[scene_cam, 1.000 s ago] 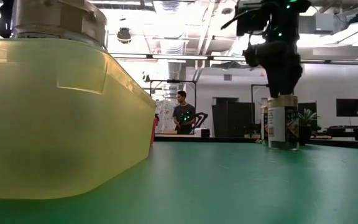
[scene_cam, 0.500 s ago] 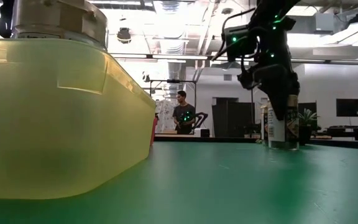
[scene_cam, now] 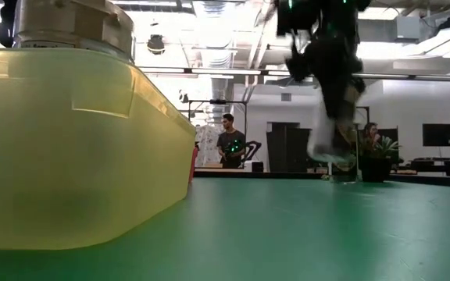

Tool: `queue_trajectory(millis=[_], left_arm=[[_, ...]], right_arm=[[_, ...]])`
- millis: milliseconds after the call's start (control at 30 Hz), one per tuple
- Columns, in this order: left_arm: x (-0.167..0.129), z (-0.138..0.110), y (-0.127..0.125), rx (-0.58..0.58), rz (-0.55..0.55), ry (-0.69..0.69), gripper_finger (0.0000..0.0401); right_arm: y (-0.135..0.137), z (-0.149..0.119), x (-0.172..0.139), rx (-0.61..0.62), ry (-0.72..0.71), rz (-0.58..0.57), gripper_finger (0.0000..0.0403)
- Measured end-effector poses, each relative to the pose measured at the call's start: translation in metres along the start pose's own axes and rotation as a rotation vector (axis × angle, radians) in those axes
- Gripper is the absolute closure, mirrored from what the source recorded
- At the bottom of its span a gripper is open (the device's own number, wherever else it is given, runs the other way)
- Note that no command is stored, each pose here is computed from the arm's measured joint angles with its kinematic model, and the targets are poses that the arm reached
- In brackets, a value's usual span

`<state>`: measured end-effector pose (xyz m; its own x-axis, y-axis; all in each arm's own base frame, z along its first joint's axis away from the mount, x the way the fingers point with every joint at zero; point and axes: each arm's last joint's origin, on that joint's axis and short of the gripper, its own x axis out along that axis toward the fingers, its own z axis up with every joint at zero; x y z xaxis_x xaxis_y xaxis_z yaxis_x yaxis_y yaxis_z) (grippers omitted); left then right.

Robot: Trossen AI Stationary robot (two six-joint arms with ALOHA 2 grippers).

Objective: Sort spices by type
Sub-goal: Put the bottom gold seasoning bottle into the yellow bin

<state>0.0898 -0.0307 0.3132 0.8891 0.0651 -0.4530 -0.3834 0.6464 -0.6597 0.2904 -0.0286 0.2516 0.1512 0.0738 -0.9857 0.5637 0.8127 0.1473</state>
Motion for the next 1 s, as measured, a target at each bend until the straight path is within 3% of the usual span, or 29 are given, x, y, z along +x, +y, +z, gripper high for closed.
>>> queue_trajectory(millis=[267,600,833,1000], left_arm=[[0.000,0.000,0.000,0.027,0.000,0.000,0.0208],[0.000,0.000,0.000,0.051,-0.006,0.012,0.0208],[0.000,-0.001,0.000,0.043,-0.014,0.026,0.0208],[0.000,-0.001,0.000,0.041,-0.014,0.025,0.0208]], right_arm=[[0.085,0.001,-0.027,-0.152,-0.177,0.161,0.0099],[0.183,0.022,-0.018,-0.325,-0.179,0.163,0.0099],[0.220,0.043,-0.017,-0.373,-0.255,0.202,0.0099],[0.236,0.060,0.012,-0.401,-0.286,0.218,0.0099]])
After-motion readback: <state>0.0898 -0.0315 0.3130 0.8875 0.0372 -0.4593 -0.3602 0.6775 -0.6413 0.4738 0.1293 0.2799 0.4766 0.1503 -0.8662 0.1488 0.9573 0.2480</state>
